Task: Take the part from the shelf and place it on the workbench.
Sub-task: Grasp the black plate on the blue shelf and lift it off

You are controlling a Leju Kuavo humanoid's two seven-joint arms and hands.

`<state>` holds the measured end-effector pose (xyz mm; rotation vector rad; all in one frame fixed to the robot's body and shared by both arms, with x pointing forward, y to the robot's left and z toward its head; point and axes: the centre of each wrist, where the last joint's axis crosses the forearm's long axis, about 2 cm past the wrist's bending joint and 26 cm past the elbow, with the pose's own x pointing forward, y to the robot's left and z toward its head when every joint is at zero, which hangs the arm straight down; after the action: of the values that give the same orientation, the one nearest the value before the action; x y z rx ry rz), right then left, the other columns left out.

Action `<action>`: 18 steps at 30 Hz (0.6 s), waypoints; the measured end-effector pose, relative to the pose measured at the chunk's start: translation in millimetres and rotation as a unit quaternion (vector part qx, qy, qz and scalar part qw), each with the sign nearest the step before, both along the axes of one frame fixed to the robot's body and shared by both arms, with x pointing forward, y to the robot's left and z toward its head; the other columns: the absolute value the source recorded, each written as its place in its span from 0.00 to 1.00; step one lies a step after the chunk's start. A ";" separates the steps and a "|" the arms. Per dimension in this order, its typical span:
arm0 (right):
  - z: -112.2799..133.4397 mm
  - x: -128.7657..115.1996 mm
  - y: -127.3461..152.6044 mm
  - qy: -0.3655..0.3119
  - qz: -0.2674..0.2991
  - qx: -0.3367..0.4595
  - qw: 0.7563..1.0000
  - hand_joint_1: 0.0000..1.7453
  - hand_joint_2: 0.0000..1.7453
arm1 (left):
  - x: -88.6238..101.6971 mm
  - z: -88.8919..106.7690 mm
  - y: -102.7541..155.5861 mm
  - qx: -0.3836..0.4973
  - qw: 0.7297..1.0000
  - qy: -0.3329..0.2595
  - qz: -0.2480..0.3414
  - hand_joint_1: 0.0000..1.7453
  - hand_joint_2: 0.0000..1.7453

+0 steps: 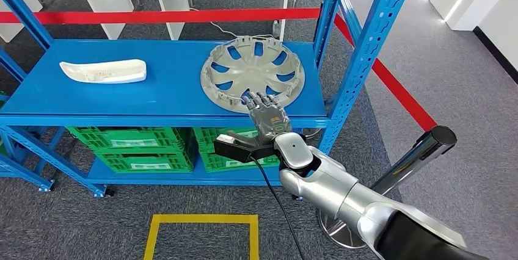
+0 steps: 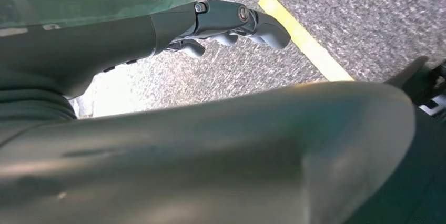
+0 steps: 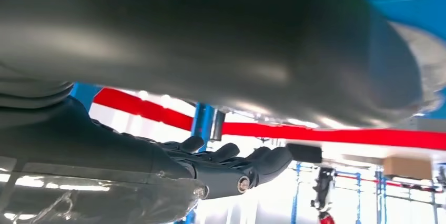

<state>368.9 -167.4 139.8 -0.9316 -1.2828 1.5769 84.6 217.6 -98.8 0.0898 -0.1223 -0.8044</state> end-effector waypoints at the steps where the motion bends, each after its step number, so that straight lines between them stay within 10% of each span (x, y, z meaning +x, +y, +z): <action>1: -0.3 -0.1 -0.3 0.001 -0.001 0.000 1.000 0.00 0.00 | 0.0 0.0 0.1 0.000 1.000 0.000 0.000 0.00 0.00; 18: -11.2 -5.9 -6.8 0.017 -0.015 -0.008 1.000 0.00 0.00 | -4.3 -1.2 2.1 0.005 1.000 -0.001 0.006 0.00 0.00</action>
<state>363.0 -174.2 128.5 -0.9263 -1.2297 1.5760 80.2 219.7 -99.9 0.1012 -0.1192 -0.7932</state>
